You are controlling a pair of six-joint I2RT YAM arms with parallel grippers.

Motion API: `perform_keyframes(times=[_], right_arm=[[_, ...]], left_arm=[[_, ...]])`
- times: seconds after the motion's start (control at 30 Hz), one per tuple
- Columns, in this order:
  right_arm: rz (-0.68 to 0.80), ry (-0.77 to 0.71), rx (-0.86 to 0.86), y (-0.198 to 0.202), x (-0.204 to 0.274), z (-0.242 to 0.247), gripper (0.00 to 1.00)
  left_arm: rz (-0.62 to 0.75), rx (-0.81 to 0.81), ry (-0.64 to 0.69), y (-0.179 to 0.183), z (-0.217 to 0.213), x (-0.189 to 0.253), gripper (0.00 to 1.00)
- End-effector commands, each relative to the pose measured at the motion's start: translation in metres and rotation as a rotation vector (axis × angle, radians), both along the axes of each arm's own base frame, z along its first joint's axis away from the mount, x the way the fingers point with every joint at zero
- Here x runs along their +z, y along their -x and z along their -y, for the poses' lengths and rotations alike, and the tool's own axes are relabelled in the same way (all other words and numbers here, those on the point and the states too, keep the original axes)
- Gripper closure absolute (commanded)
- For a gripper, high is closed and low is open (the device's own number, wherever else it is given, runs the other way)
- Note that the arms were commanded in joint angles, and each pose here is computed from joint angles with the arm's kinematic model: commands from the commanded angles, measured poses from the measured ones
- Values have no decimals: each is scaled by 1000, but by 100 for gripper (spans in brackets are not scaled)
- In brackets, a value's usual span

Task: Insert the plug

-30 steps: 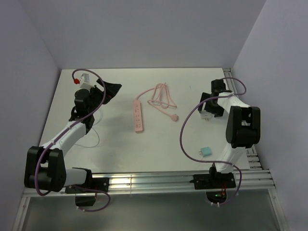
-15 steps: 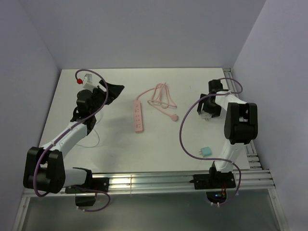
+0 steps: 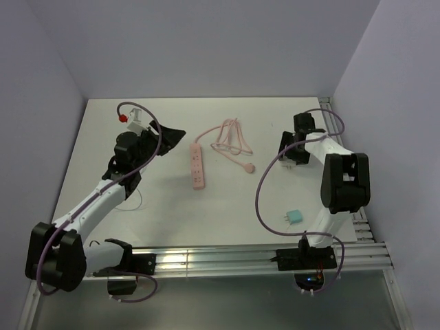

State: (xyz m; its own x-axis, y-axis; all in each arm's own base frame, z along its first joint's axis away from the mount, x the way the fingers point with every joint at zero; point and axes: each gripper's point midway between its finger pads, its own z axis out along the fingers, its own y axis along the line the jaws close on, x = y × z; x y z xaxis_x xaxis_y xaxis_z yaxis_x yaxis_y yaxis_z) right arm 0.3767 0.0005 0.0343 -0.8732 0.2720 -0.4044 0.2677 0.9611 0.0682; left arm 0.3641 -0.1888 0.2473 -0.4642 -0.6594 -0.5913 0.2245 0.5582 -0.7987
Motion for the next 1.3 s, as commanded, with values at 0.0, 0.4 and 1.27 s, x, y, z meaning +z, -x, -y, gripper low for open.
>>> perform_keyframes(times=[0.0, 0.4, 1.27], right_arm=[[158, -96, 27, -6, 40, -29, 100], [659, -657, 42, 84, 203, -129, 100], [537, -1202, -119, 170, 250, -209, 100]], left_arm=[[117, -40, -19, 19, 14, 43, 42], [295, -319, -94, 127, 78, 49, 43], [374, -289, -236, 188, 187, 45, 20]])
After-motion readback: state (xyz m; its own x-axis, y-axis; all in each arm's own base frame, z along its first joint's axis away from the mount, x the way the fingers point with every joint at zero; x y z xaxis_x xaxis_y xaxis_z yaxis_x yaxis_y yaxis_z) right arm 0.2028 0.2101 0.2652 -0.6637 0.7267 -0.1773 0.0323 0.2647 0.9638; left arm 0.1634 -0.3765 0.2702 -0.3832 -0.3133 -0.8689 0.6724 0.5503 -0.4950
